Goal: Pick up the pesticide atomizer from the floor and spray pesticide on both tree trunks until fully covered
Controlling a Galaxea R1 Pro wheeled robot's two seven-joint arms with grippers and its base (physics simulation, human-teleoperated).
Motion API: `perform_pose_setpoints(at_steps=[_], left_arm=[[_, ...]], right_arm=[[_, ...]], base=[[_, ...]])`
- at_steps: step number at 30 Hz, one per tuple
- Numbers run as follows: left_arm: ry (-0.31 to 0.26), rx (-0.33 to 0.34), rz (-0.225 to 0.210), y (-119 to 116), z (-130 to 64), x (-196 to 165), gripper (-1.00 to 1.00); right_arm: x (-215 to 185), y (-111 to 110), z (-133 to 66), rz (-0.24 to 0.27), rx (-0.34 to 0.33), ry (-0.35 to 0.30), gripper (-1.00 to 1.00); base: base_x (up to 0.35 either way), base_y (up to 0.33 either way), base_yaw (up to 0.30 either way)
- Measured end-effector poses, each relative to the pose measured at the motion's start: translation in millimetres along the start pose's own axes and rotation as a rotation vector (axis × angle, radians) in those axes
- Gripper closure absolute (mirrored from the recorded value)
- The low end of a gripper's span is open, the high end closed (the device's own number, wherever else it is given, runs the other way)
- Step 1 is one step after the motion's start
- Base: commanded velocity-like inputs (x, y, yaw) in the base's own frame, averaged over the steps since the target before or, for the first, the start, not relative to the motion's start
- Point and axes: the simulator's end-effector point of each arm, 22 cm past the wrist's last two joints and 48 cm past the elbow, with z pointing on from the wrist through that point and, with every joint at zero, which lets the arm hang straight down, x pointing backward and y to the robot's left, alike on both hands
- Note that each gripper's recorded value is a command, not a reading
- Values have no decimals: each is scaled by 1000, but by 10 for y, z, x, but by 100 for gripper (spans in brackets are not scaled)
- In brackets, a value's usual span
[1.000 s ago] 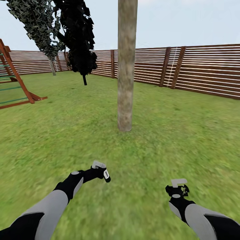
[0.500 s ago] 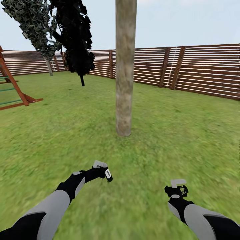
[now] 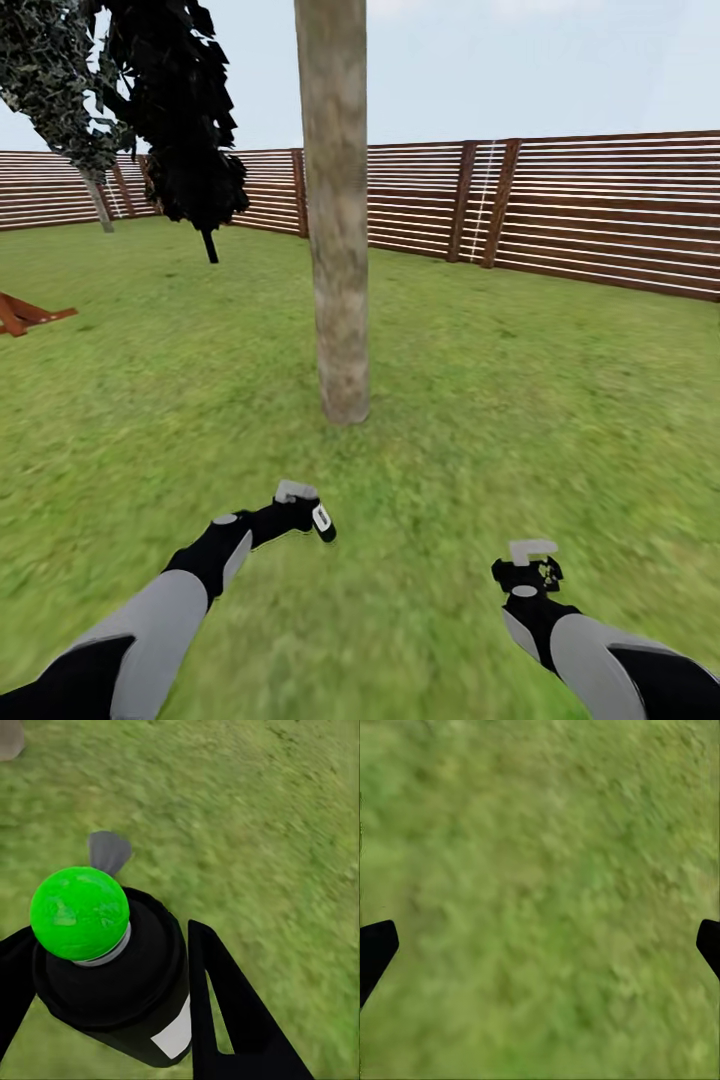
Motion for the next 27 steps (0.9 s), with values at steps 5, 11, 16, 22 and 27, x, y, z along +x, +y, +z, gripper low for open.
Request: perform_pose_setpoints(at_steps=[5, 11, 16, 22, 27], left_arm=[[-26, -17, -44, 76, -28, -41, 100], [-29, -19, -49, 90, -34, -45, 100], [-29, -20, -49, 95, -36, -45, 100], [-29, -20, -48, 96, -37, -47, 100], [-29, -21, -47, 92, -33, -46, 100]], right_arm=[[4, 42, -13, 1, -6, 1, -100], [46, 60, -24, -2, -9, 6, -100], [58, 68, -27, -2, -11, 7, -100], [60, 70, -28, -3, -11, 7, -100], [88, 85, -37, -5, -13, 11, -100]], base=[[350, 60, -4], [334, 128, 0], [290, 231, 0], [303, 200, 0], [339, 59, 0]])
